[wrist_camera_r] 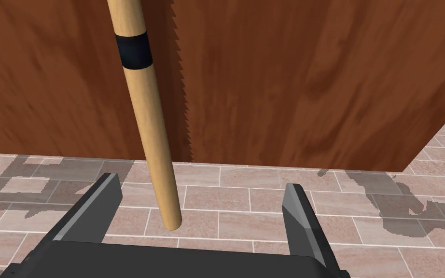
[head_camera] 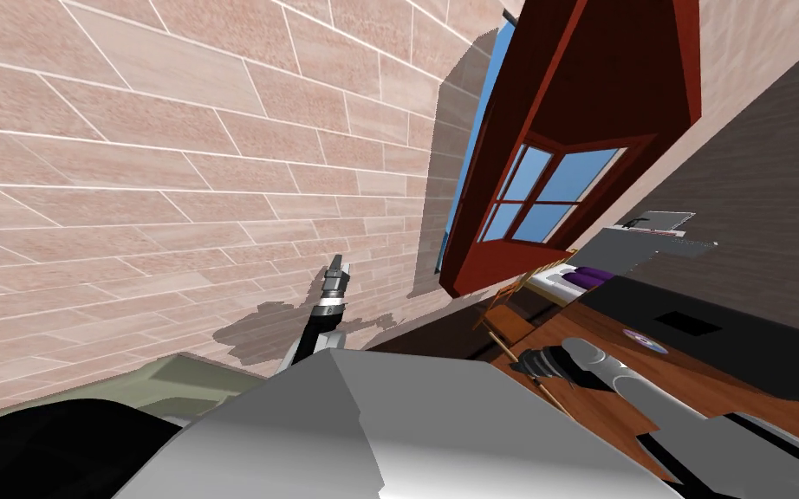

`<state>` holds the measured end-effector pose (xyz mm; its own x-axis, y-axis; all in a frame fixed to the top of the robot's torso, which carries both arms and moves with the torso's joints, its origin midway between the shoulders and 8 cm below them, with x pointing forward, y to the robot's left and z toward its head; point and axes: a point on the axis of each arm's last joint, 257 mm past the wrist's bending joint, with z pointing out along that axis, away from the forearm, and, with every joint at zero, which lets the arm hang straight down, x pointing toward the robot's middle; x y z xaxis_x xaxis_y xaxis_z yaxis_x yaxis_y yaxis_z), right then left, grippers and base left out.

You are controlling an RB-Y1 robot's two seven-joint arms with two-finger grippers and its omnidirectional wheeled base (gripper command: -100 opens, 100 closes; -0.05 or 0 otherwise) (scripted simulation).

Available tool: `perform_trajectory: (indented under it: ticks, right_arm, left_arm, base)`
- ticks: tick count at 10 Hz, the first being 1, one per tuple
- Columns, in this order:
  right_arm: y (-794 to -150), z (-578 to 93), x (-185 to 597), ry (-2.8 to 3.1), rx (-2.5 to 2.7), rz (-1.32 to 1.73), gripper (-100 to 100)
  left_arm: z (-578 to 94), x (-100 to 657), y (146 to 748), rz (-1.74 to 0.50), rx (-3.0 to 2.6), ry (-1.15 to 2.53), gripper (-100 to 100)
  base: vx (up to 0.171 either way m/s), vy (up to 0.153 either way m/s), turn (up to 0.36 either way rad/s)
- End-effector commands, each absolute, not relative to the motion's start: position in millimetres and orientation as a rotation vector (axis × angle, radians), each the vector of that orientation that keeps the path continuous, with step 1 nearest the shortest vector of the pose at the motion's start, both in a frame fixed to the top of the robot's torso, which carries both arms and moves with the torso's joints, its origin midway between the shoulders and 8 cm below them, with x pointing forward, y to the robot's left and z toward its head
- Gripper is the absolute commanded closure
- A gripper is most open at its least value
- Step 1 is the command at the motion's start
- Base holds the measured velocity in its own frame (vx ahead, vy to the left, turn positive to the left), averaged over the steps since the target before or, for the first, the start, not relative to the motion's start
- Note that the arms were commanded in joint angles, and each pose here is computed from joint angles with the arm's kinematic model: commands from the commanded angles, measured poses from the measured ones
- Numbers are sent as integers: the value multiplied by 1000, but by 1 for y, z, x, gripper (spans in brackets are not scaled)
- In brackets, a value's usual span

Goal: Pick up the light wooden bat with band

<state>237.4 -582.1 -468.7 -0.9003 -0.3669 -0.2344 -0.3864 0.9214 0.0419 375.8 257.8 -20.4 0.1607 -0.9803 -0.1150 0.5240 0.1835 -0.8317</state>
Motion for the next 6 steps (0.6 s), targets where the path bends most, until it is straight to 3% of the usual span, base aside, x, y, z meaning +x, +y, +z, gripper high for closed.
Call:
perform_trajectory:
  ticks: [1, 6]
  right_arm:
    - [-595, -474, 215, 2921, -556, 103, -100]
    - [-619, -484, 149, 3084, -501, 77, -100]
  left_arm:
    - [-20, 376, 258, -1226, -738, 775, 0]
    - [-20, 376, 258, -1226, -738, 775, 0]
  base:
    - [35, -26, 125]
    - [37, -29, 119]
